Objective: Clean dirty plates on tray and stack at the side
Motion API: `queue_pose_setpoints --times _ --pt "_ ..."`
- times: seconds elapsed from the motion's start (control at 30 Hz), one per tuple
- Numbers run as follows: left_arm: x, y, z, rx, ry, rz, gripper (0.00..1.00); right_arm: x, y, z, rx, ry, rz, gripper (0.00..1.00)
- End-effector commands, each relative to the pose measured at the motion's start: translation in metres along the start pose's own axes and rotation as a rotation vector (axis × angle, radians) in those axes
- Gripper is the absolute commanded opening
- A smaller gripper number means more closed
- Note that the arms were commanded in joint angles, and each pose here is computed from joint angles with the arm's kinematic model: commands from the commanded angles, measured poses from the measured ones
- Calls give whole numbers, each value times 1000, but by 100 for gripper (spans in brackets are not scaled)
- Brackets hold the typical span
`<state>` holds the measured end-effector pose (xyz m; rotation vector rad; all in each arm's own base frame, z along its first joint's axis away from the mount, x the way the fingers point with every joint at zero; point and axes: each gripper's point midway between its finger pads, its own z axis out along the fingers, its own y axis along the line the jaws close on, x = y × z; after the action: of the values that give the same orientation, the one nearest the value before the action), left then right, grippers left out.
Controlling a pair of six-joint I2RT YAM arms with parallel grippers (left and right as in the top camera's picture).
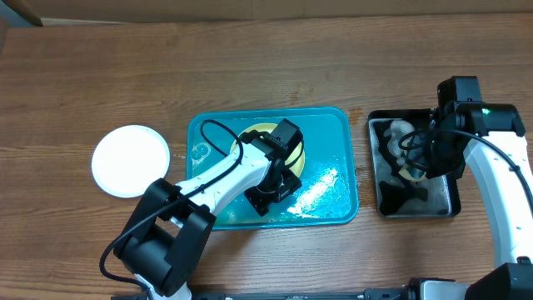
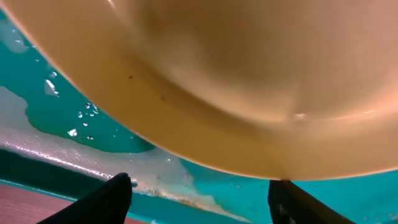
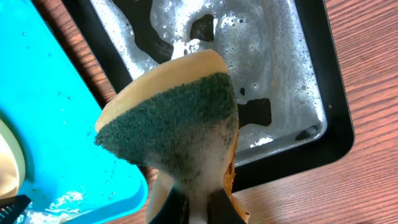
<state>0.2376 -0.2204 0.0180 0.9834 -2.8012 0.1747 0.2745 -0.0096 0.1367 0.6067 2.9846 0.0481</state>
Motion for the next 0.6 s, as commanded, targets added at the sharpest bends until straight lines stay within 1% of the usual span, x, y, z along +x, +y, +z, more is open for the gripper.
queue_pose_setpoints --times 0.0,0.17,0.23,0.57 --pt "-3 4 3 -15 -16 -47 68 0 -1 -1 -3 -2 -4 4" --pt "14 0 2 6 82 -45 66 0 -1 -1 -3 -3 -4 4" --pt "15 -1 -1 15 83 -37 66 0 -1 -1 -3 -3 -4 4" --pt "-6 -11 -30 98 -83 8 67 0 -1 -1 -3 -4 -4 4"
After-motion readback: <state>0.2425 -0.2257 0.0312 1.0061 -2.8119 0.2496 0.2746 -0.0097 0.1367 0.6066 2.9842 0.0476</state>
